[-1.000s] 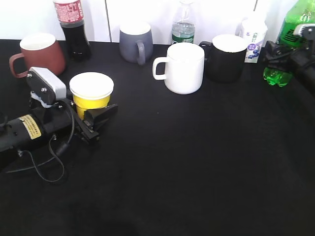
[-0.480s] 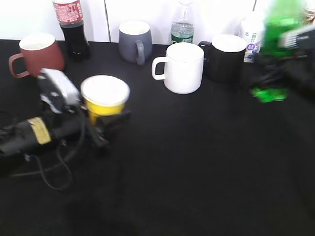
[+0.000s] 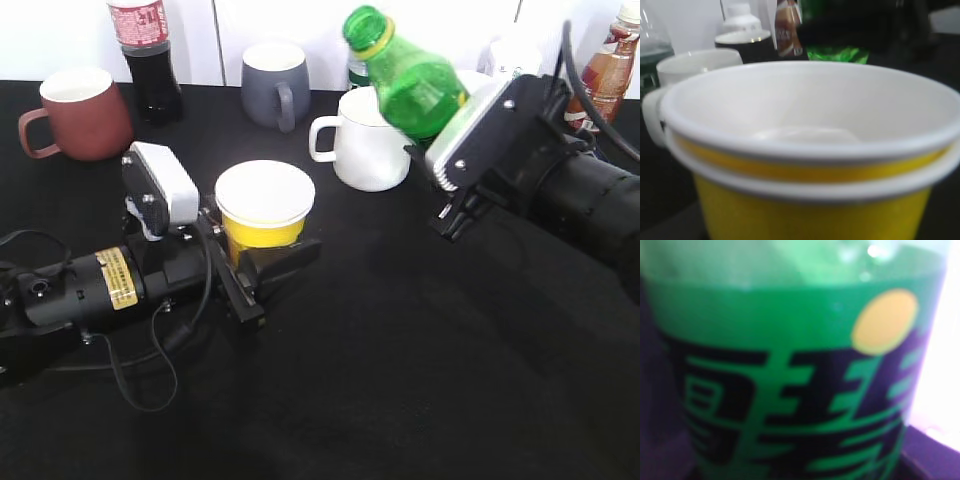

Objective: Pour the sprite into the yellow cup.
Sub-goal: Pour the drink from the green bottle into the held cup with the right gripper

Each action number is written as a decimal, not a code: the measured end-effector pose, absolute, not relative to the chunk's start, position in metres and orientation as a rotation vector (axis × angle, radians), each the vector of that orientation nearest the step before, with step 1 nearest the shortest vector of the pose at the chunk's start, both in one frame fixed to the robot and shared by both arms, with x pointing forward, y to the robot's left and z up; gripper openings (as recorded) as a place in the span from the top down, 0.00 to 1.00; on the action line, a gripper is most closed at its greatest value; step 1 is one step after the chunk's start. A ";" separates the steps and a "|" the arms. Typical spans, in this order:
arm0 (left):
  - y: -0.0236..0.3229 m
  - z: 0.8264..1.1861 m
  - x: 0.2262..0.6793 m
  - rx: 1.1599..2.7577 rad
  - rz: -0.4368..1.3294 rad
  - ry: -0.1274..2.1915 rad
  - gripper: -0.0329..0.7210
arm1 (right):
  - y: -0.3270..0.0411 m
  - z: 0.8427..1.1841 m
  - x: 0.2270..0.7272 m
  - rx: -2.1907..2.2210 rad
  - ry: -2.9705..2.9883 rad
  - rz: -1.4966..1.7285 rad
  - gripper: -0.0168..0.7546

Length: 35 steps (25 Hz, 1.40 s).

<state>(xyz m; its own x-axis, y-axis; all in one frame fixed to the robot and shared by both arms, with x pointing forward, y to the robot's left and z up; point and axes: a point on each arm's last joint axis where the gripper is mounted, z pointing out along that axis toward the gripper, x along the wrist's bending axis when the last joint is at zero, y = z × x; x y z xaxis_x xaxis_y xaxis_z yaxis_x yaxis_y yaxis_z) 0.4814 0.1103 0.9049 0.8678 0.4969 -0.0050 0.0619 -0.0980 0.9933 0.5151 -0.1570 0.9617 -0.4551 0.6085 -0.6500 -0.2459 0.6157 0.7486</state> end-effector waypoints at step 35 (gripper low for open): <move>0.113 0.906 0.486 1.617 0.419 0.508 0.35 | -0.131 0.972 0.540 -0.318 1.565 0.456 0.40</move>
<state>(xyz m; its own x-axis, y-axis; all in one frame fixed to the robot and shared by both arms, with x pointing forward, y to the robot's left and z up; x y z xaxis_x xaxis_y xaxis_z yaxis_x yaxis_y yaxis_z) 0.4863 0.1133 0.9057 0.8329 0.5529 -0.0252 0.0798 -0.0749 0.9940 0.5403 -0.1311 0.9721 -0.0496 0.0772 -0.9958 -0.4704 0.8777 0.0915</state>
